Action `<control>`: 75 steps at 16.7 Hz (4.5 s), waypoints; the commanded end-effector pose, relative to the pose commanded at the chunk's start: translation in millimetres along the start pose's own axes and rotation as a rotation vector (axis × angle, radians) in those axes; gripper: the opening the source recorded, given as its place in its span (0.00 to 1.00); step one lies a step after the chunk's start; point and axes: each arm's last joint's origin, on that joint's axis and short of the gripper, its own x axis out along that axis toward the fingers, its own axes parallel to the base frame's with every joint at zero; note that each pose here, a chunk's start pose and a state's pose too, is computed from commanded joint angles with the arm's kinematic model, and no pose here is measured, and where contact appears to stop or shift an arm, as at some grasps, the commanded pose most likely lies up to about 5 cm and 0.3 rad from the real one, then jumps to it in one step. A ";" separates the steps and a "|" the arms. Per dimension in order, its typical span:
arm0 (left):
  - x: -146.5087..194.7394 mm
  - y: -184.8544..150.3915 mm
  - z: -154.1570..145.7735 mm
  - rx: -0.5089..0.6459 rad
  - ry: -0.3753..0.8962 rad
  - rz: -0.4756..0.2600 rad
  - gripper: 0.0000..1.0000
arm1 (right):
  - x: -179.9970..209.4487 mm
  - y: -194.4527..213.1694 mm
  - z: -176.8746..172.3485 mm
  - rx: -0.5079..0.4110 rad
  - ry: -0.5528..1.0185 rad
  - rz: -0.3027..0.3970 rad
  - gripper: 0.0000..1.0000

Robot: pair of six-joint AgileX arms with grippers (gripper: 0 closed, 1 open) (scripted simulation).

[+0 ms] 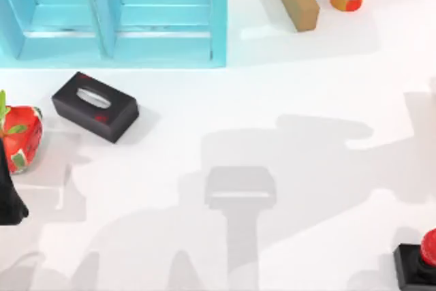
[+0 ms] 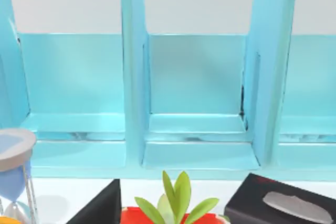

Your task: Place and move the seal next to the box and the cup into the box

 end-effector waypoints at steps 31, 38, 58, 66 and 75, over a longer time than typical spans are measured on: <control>0.0 0.0 0.0 0.000 0.000 0.000 1.00 | 94.8 -34.6 -150.3 -0.145 0.302 0.062 0.00; 0.0 0.0 0.0 0.000 0.000 0.000 1.00 | 122.2 -32.9 -160.5 -0.145 0.296 0.059 0.00; 0.0 0.0 0.0 0.000 0.000 0.000 1.00 | 131.6 -32.7 -164.7 -0.145 0.304 0.062 1.00; 0.0 0.0 0.0 0.000 0.000 0.000 1.00 | 131.3 -32.5 -164.5 -0.145 0.303 0.062 1.00; 0.0 0.0 0.0 0.000 0.000 0.000 1.00 | 105.5 -37.5 -151.3 -0.145 0.305 0.064 1.00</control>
